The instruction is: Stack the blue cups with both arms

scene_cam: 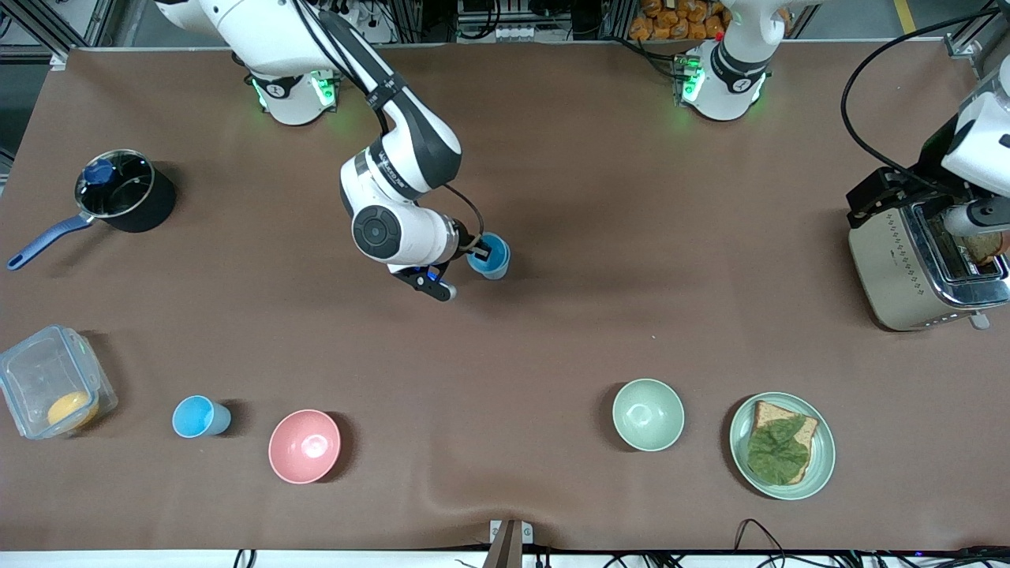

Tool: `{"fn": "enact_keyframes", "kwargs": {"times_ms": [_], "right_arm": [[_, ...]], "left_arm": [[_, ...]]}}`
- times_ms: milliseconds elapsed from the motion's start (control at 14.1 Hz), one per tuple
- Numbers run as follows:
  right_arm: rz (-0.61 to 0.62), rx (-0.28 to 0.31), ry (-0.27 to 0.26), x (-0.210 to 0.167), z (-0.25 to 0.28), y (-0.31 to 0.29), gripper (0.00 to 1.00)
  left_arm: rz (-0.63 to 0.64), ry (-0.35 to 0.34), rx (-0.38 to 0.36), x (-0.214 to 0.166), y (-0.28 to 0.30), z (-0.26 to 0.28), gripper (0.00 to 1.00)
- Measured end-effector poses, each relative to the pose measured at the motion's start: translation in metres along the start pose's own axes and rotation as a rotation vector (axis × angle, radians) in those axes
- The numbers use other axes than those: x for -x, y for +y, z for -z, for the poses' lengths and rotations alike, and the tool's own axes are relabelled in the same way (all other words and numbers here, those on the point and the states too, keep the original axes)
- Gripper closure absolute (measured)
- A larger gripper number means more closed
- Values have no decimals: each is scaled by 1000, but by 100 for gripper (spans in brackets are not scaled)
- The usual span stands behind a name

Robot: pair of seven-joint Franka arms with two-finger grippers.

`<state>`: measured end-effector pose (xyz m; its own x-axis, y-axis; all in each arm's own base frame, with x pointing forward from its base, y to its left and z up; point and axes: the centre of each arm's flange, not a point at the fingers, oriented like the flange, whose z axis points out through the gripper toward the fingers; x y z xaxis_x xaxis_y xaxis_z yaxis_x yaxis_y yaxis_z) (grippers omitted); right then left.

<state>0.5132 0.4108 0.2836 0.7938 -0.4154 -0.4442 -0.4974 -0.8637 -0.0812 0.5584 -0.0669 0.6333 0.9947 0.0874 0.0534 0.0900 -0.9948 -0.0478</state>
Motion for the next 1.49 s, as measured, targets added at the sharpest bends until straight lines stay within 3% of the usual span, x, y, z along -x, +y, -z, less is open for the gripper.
{"fn": "enact_keyframes", "kwargs": {"times_ms": [283,496,1063,1205,1346,1488], "right_arm": [[0,-3,3,-1,9,0,30],[16,35,-1,-14,50,14,1],[275,123,50,-132,217,180,0],[326,161,98,-139,258,217,0],[379,199,183,-123,298,232,0],[437,213,234,-103,332,245,0]], "left_arm": [[-11,12,2,2,5,11,0],[-8,-5,-2,4,1,15,0],[0,-52,-12,9,-5,18,0],[-3,-54,-12,8,-3,18,0],[-10,-60,-12,9,0,17,0],[-15,-63,-12,9,1,17,0]]}}
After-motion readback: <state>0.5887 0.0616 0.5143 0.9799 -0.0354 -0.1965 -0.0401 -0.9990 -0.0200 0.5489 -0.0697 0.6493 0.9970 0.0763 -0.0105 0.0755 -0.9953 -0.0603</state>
